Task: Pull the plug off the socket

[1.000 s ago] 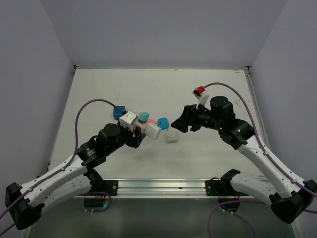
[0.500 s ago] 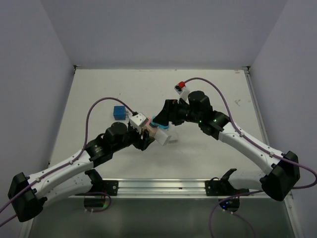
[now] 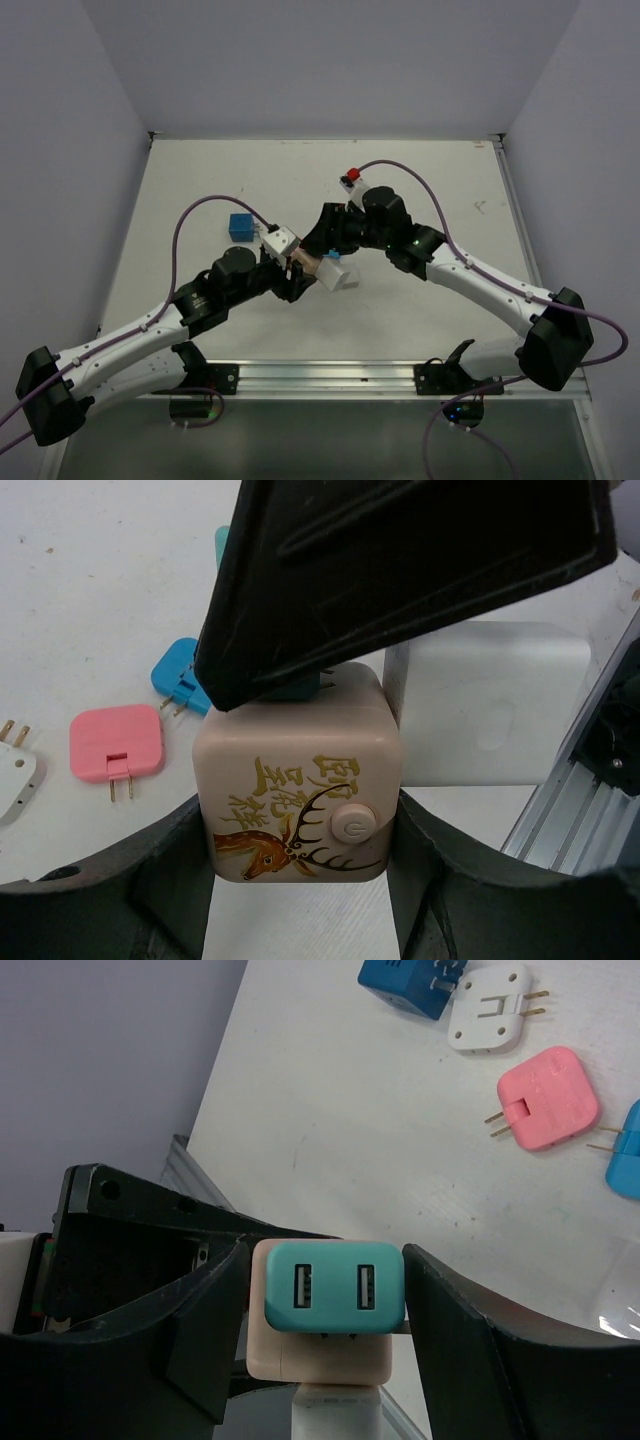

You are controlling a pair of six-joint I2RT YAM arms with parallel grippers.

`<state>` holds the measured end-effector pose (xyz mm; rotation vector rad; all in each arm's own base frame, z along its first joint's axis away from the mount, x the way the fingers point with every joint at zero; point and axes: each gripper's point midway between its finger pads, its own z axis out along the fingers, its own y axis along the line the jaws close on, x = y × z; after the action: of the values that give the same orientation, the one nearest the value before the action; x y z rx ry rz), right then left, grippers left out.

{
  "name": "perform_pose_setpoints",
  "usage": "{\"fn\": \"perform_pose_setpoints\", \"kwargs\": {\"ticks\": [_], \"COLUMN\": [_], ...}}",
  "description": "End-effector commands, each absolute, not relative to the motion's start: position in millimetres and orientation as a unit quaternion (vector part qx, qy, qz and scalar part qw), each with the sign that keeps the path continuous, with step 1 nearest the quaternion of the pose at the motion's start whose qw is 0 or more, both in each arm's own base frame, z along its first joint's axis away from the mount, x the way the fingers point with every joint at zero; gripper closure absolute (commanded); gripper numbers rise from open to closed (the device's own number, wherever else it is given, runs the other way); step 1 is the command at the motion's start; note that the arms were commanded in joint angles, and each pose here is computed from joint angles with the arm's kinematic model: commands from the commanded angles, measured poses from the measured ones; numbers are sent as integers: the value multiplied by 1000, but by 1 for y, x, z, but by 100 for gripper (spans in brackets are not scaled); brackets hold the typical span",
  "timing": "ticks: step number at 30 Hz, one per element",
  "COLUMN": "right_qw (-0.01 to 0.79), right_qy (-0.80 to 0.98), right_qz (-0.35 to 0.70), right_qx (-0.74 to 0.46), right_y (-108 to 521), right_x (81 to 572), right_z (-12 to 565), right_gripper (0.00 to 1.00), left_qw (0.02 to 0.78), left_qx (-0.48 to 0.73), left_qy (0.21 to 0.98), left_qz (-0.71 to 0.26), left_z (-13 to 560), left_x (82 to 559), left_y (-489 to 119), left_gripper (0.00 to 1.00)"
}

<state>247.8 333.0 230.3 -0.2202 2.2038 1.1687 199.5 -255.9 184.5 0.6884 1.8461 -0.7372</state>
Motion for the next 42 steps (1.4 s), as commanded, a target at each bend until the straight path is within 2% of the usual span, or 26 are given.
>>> {"fn": "perform_pose_setpoints", "kwargs": {"ticks": [1, 2, 5, 6, 8, 9, 11, 12, 19, 23, 29, 37, 42], "right_qw": [336, 335, 339, 343, 354, 356, 362, 373, 402, 435, 472, 478, 431], "right_qy": [817, 818, 822, 822, 822, 824, 828, 829, 827, 812, 804, 812, 857], "right_qz": [461, 459, 451, 447, 439, 434, 422, 411, 394, 388, 360, 333, 280], "right_qx": [-85, -85, -83, -84, -78, -77, -72, -64, -14, -2, 15, 22, 31], "right_y": [344, 344, 342, 341, 337, 335, 331, 327, 303, 292, 264, 240, 221], "right_x": [250, 250, 252, 252, 256, 257, 261, 268, 302, 319, 349, 370, 364], "right_z": [253, 250, 248, 248, 252, 252, 251, 253, 261, 287, 320, 329, 277], "right_gripper": [35, 36, 48, 59, 73, 86, 98, 100, 100, 100, 100, 100, 100], "left_qw": [555, 555, 548, 542, 531, 520, 503, 488, 419, 373, 343, 349, 395], "left_qx": [254, 250, 246, 244, 242, 235, 233, 227, 217, 211, 210, 207, 179], "left_qy": [717, 718, 723, 727, 734, 743, 754, 766, 798, 829, 844, 847, 835], "left_qz": [-338, -338, -342, -343, -347, -349, -352, -352, -373, -360, -356, -342, -337], "left_z": [232, 232, 227, 222, 215, 205, 192, 178, 134, 100, 81, 84, 112], "left_x": [210, 210, 209, 208, 205, 202, 197, 193, 166, 154, 139, 138, 153], "left_y": [-267, -266, -267, -266, -266, -265, -264, -261, -260, -256, -253, -247, -242], "left_gripper": [100, 100, 100, 100, 100, 100, 100, 100, 100, 100, 100, 100, 100]}}
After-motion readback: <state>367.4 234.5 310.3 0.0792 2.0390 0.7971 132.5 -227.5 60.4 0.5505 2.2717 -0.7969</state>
